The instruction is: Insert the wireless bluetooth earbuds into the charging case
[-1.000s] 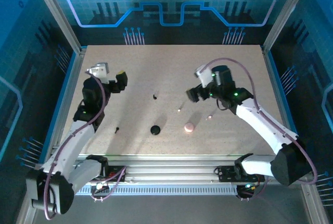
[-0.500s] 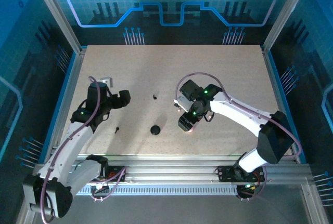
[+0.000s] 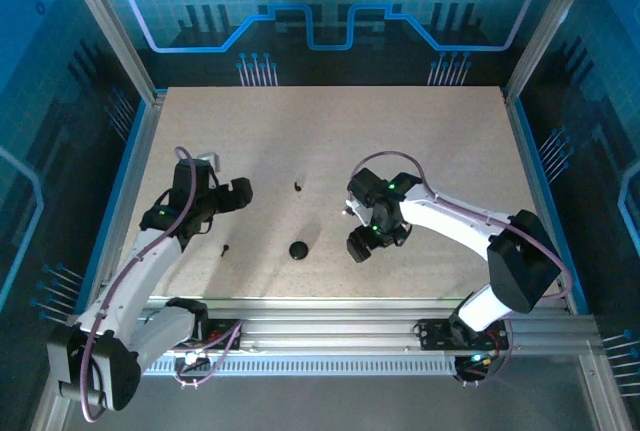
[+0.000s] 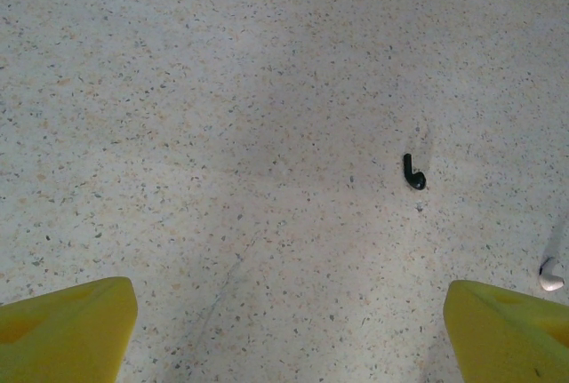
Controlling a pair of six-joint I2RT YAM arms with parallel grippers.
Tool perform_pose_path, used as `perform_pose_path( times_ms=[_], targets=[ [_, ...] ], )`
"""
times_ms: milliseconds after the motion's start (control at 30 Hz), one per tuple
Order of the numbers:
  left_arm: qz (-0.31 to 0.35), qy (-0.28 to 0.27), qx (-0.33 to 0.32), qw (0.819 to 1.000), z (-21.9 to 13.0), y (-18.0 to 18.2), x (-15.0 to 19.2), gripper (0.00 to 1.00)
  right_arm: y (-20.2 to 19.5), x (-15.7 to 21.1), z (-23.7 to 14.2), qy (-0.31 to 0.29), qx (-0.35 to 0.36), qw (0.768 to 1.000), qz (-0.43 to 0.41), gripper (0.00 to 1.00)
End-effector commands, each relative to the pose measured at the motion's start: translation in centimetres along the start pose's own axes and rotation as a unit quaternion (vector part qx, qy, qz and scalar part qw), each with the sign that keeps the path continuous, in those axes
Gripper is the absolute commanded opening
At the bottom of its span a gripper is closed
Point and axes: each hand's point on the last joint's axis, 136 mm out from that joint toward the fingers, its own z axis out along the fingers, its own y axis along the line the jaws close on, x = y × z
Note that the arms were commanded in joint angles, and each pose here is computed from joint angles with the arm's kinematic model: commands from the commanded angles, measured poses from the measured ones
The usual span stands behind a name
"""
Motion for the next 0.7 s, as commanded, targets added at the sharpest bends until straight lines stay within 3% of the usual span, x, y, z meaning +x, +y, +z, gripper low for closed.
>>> perform_pose_path(
  times_ms=[0,133,667],
  targets=[
    [-0.006,-0.001,0.014,1.000,-0.5,-0.7,-0.3,0.90,-0.3,-0.5,1.3,-0.005,0.010,1.000,0.000,0.79],
    [-0.011,-0.001,0.017,1.000,-0.3,-0.7,-0.1,0.90,0.5,-1.4,2.8,-0.012,-0.013,1.000,0.000,0.78],
    [-0.006,-0.006,0.011,1.000,-0.7,-0.4,-0.1,0.91,-1.6,-2.3,5.8,-0.007,0.047,0.999,0.003,0.72]
  ],
)
